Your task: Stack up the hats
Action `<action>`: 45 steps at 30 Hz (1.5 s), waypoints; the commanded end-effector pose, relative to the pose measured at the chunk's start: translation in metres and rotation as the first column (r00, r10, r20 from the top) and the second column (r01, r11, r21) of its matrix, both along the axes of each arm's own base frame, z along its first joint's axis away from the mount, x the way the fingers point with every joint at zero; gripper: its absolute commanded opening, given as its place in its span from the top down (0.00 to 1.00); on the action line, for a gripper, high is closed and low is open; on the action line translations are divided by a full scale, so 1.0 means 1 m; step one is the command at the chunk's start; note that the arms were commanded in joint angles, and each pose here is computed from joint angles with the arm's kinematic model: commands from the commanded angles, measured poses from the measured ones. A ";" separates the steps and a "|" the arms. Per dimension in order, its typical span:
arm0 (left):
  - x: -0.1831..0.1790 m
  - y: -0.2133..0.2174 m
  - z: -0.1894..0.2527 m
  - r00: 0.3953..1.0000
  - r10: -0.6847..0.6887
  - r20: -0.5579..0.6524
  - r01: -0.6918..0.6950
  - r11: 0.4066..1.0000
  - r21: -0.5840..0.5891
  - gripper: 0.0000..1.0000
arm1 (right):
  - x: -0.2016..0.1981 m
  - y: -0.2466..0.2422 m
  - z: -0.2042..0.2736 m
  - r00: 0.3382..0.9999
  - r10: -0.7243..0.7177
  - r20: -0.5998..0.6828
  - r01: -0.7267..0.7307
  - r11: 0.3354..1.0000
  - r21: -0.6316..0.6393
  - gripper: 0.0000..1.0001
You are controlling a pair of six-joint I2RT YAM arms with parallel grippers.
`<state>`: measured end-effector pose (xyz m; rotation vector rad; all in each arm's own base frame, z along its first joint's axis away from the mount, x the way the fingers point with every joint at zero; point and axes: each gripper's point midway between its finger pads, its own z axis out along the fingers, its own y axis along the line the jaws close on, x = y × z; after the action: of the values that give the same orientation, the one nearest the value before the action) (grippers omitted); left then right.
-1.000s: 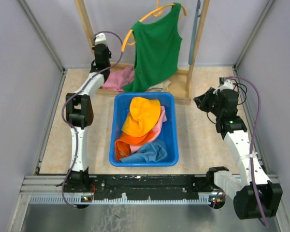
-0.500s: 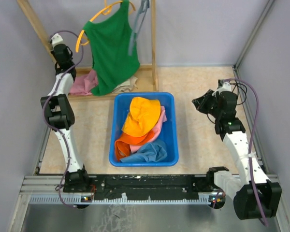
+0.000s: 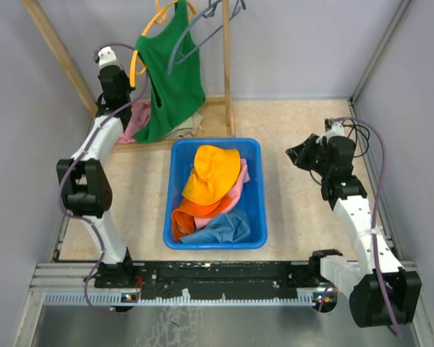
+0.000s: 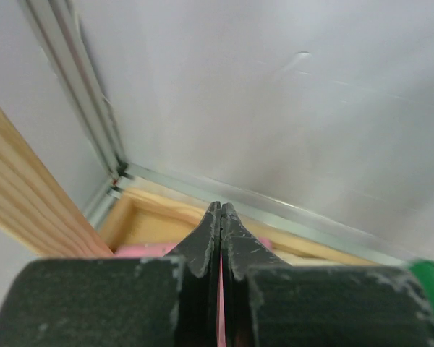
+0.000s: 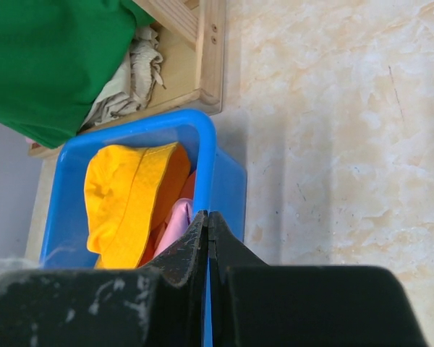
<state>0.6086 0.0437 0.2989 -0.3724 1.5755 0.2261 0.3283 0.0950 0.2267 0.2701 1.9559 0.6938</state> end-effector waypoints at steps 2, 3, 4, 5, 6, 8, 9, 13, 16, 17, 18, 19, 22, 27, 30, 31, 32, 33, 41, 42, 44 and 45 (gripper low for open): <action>-0.058 -0.011 -0.039 0.990 -0.008 -0.142 -0.020 0.980 -0.198 1.00 | 0.001 0.006 0.021 0.995 0.039 0.088 -0.039 0.999 -0.002 1.00; -0.071 -0.013 -0.053 0.985 -0.002 -0.174 -0.039 0.973 -0.229 1.00 | 0.002 0.008 0.022 0.995 0.045 0.087 -0.046 0.999 0.003 1.00; -0.083 -0.012 -0.067 0.978 0.002 -0.206 -0.053 0.969 -0.242 1.00 | 0.003 0.010 0.023 0.994 0.056 0.091 -0.057 0.998 0.009 1.00; -0.095 -0.012 -0.076 0.974 0.010 -0.227 -0.069 0.964 -0.255 1.00 | 0.004 0.012 0.024 0.993 0.063 0.096 -0.065 0.998 0.016 1.00; -0.108 -0.012 -0.088 0.967 0.016 -0.256 -0.086 0.961 -0.264 1.00 | 0.004 0.014 0.025 0.993 0.072 0.098 -0.074 0.997 0.023 1.00; -0.131 -0.010 -0.110 0.949 0.030 -0.313 -0.120 0.955 -0.272 1.00 | 0.004 0.016 0.027 0.991 0.085 0.108 -0.089 0.996 0.033 1.00; -0.145 -0.009 -0.127 0.933 0.034 -0.358 -0.137 0.954 -0.267 1.00 | 0.004 0.017 0.027 0.990 0.089 0.112 -0.094 0.995 0.038 1.00; -0.167 0.001 -0.170 0.884 0.083 -0.459 -0.212 0.948 -0.236 1.00 | 0.000 0.020 0.031 0.987 0.108 0.122 -0.114 0.992 0.047 1.00; -0.163 0.001 -0.190 0.862 0.092 -0.498 -0.236 0.943 -0.234 1.00 | -0.005 0.020 0.034 0.986 0.113 0.124 -0.118 0.993 0.030 1.00; -0.160 0.000 -0.195 0.857 0.090 -0.507 -0.239 0.941 -0.238 1.00 | -0.006 0.019 0.035 0.986 0.112 0.126 -0.116 0.993 0.024 1.00; -0.157 -0.001 -0.202 0.850 0.087 -0.520 -0.246 0.938 -0.245 1.00 | -0.007 0.018 0.036 0.986 0.110 0.125 -0.114 0.993 0.020 1.00; -0.154 -0.002 -0.209 0.844 0.087 -0.529 -0.256 0.932 -0.256 1.00 | -0.007 0.017 0.036 0.987 0.107 0.123 -0.110 0.994 0.015 1.00; -0.147 -0.005 -0.231 0.821 0.085 -0.565 -0.280 0.922 -0.268 1.00 | -0.008 0.016 0.037 0.988 0.106 0.115 -0.107 0.994 0.005 1.00; -0.139 -0.009 -0.272 0.770 0.074 -0.634 -0.316 0.907 -0.278 1.00 | -0.008 0.013 0.033 0.991 0.094 0.093 -0.093 0.996 -0.009 1.00; -0.126 -0.007 -0.279 0.778 0.060 -0.626 -0.324 0.892 -0.316 1.00 | -0.006 0.012 0.029 0.993 0.090 0.077 -0.089 0.996 -0.012 1.00; -0.121 -0.006 -0.279 0.786 0.058 -0.616 -0.325 0.886 -0.330 1.00 | -0.005 0.012 0.027 0.993 0.090 0.070 -0.089 0.996 -0.011 1.00; -0.115 -0.004 -0.278 0.794 0.060 -0.605 -0.327 0.881 -0.343 1.00 | -0.004 0.012 0.026 0.994 0.088 0.063 -0.088 0.996 -0.009 1.00; -0.110 -0.001 -0.278 0.798 0.063 -0.599 -0.335 0.873 -0.354 1.00 | -0.002 0.013 0.025 0.994 0.087 0.060 -0.087 0.996 -0.004 1.00; -0.072 0.024 -0.266 0.823 0.079 -0.562 -0.324 0.878 -0.351 1.00 | 0.014 0.012 0.026 0.996 0.075 0.047 -0.075 0.997 -0.004 1.00; -0.069 0.025 -0.264 0.825 0.078 -0.559 -0.320 0.880 -0.350 1.00 | 0.015 0.012 0.027 0.996 0.071 0.049 -0.071 0.998 -0.002 1.00; -0.066 0.025 -0.258 0.830 0.065 -0.554 -0.307 0.883 -0.356 1.00 | 0.021 0.013 0.028 0.996 0.064 0.062 -0.064 0.998 0.010 1.00; -0.067 0.024 -0.255 0.831 0.057 -0.554 -0.301 0.882 -0.362 1.00 | 0.025 0.015 0.030 0.995 0.065 0.069 -0.067 0.998 0.017 1.00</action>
<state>0.5300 0.0658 0.0346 -0.9060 2.1589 0.1612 0.3355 0.1053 0.2198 0.2211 2.0142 0.7400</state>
